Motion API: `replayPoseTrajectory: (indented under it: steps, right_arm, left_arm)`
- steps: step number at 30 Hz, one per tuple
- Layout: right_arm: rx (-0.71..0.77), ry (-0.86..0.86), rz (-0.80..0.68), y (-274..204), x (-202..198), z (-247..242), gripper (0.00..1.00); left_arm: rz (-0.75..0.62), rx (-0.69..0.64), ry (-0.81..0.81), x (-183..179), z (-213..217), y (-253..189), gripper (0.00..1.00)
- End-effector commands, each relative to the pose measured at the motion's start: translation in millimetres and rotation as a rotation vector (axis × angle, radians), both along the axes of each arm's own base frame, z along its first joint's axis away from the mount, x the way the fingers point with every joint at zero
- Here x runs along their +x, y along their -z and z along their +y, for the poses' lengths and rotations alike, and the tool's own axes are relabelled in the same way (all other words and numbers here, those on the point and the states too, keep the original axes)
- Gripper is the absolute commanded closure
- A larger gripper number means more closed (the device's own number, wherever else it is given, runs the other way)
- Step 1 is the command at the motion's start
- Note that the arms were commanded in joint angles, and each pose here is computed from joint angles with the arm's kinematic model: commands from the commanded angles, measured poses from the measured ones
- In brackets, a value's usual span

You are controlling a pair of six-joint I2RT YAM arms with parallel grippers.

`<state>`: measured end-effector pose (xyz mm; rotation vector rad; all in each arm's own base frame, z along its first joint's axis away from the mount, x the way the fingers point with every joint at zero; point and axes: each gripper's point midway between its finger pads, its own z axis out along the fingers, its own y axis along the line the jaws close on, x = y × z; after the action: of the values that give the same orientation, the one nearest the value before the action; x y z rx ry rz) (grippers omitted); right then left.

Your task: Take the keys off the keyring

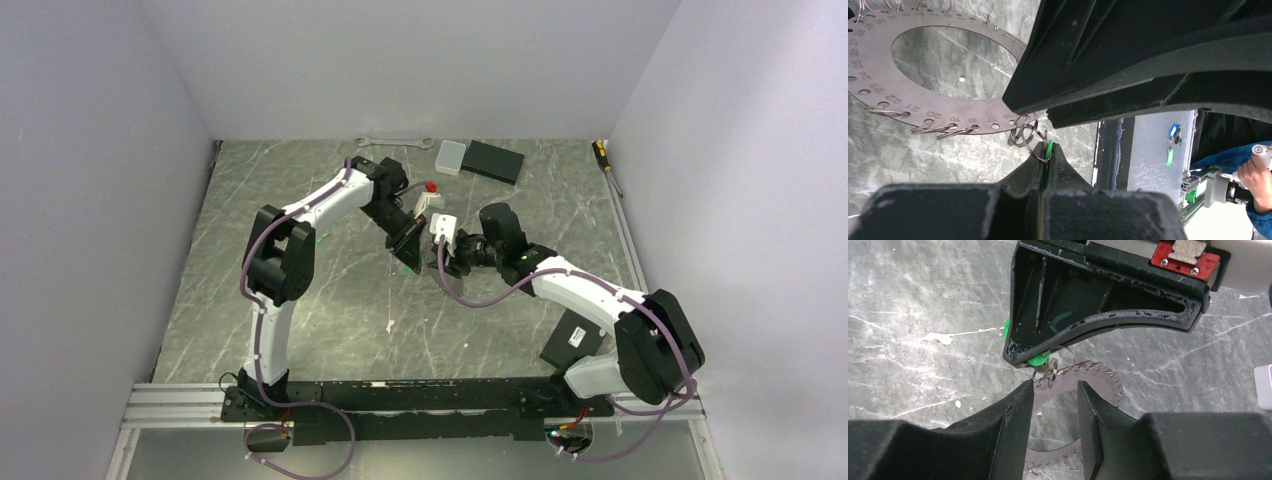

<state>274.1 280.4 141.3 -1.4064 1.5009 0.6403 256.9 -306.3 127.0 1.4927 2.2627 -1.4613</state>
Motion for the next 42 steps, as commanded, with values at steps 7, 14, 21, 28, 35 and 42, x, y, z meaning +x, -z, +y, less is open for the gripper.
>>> replayPoseTrajectory:
  steps: [7,14,21,28,35,42]
  right_arm:
    - [-0.011,0.005,-0.117,-19,16,11,0.62]
    - [-0.041,0.007,-0.134,-14,17,11,0.71]
    - [-0.051,0.026,-0.146,-12,20,9,0.86]
    - [-0.048,0.064,-0.168,-17,25,5,1.00]
    - [-0.014,0.093,-0.170,-24,26,4,1.00]
    - [-0.013,0.038,-0.144,-24,19,10,0.79]
  left_arm:
    - [-0.025,-0.079,0.024,-13,-7,-36,1.00]
    - [-0.033,-0.090,0.027,-13,-8,-40,1.00]
    - [-0.027,-0.101,0.032,-16,-7,-42,1.00]
    - [-0.039,-0.095,0.026,-14,-3,-41,1.00]
    - [-0.037,-0.094,-0.002,-7,6,-37,1.00]
    - [-0.033,-0.109,0.002,-8,5,-38,1.00]
